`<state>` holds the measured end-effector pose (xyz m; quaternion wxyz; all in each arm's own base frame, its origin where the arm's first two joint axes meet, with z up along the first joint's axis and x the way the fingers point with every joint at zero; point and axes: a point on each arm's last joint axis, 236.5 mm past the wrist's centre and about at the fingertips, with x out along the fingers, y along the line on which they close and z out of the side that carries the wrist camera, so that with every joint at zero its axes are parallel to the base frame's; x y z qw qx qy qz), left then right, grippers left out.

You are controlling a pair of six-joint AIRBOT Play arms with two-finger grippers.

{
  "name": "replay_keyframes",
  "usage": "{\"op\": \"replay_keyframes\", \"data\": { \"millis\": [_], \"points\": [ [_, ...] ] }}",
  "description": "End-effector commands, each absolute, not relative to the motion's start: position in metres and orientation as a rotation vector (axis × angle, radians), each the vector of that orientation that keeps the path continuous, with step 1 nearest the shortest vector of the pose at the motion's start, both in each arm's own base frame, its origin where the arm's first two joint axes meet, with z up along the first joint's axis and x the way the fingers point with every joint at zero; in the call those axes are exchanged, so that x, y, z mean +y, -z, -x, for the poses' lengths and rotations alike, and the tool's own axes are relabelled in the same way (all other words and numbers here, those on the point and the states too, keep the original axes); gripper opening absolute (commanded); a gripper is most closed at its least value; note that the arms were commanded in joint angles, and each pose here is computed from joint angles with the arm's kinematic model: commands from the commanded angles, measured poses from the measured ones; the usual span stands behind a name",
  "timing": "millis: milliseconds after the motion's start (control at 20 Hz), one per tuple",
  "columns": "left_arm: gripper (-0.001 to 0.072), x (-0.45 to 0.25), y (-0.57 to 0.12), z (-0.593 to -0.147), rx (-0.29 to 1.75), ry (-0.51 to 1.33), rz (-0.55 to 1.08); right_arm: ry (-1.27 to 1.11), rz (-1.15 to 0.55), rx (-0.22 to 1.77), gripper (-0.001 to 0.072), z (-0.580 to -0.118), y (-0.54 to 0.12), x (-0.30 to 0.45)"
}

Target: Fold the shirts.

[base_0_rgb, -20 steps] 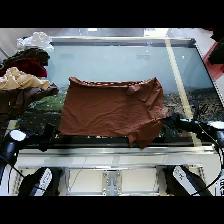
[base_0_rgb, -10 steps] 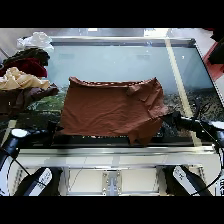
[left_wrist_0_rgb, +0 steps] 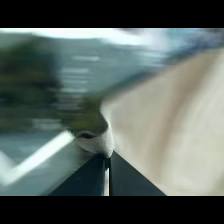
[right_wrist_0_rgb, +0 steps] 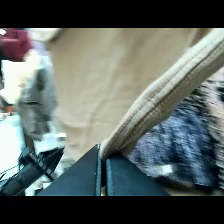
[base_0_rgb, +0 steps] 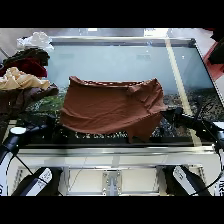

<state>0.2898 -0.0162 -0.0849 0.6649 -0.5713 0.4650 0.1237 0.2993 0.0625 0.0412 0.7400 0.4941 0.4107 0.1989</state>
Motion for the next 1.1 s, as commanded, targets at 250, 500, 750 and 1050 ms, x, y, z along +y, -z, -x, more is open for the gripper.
{"op": "replay_keyframes", "data": {
  "millis": [250, 500, 750, 1050],
  "points": [
    [0.0014, -0.082, -0.289, -0.332, 0.224, 0.660, 0.889, -0.637, -0.817, 0.512, 0.0025, -0.261, -0.240, 0.102],
    [0.0014, -0.086, -0.472, -0.222, -0.245, 0.450, 0.281, -0.581, -0.394, 0.076, 0.0024, -0.186, -0.420, 0.137],
    [0.0013, -0.029, -0.551, -0.168, -0.398, 0.038, 0.031, -0.238, -0.060, -0.246, 0.0021, -0.148, -0.526, 0.101],
    [0.0013, 0.003, -0.443, -0.286, 0.076, 0.074, 0.187, -0.379, -0.264, 0.049, 0.0022, -0.278, -0.466, 0.050]
  ]
}}
